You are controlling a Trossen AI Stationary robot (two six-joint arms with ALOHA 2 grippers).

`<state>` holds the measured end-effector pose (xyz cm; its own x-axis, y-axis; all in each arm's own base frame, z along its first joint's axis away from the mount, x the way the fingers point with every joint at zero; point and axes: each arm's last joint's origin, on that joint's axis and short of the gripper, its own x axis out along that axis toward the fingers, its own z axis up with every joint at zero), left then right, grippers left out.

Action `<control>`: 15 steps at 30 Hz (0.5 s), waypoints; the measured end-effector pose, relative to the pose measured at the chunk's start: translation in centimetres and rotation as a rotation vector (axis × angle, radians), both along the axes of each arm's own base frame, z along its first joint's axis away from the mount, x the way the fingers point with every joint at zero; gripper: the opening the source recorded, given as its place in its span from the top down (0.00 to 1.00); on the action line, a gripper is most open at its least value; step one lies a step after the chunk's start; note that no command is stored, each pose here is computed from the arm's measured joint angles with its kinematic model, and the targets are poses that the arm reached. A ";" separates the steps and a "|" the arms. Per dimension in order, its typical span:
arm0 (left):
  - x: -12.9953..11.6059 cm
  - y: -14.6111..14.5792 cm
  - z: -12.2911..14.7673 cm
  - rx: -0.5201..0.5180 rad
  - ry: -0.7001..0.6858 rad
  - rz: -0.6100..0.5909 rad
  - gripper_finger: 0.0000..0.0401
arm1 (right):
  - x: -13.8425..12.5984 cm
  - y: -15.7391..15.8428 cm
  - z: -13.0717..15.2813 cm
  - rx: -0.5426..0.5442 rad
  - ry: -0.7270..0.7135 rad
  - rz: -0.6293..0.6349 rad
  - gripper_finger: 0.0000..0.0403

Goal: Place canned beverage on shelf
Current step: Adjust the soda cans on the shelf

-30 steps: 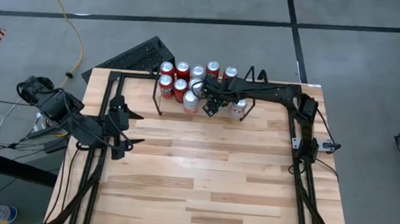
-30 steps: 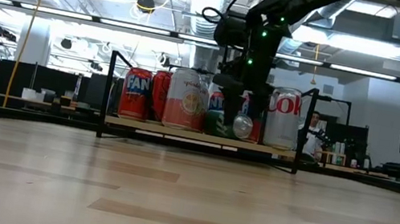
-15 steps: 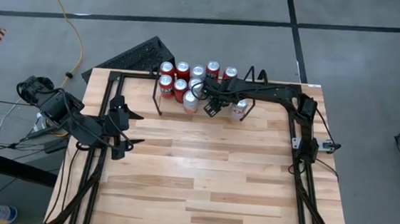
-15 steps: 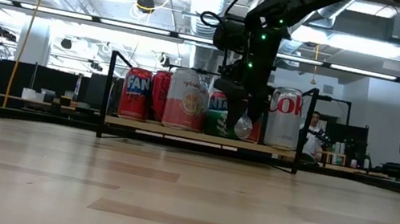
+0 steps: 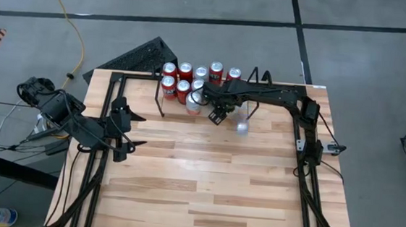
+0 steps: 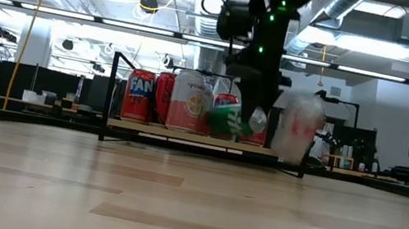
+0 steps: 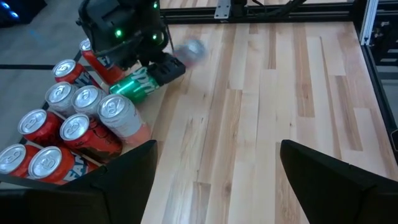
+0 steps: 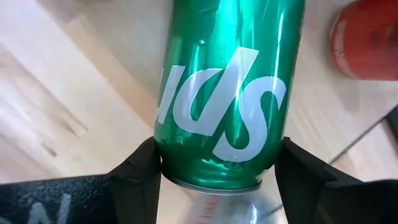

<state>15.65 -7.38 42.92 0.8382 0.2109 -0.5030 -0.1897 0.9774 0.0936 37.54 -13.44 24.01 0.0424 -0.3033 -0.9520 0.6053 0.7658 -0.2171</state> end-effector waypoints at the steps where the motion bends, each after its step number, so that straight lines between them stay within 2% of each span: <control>1: 0.0 0.0 0.0 0.000 0.000 0.000 0.19 | 0.0 0.2 0.5 -0.001 0.007 0.011 0.43; 6: 0.0 0.0 0.0 -0.001 0.000 0.000 0.19 | 0.1 1.5 2.4 -0.013 0.060 0.089 0.44; 9: 0.0 0.0 0.0 -0.001 0.000 0.000 0.19 | -0.3 3.0 3.4 -0.025 0.140 0.137 0.44; 12: 0.0 0.0 0.0 0.000 0.000 0.000 0.19 | -1.0 5.3 4.0 -0.042 0.295 0.256 0.44; 15: 0.0 0.0 0.0 0.000 0.001 0.000 0.19 | -0.9 8.0 3.9 -0.123 0.388 0.402 0.44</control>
<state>15.65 -7.38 42.91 0.8380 0.2106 -0.5034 -0.1892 0.9774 0.0940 36.64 -5.47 27.88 -0.1687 -0.4453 -0.8793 0.1296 0.8744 -0.4676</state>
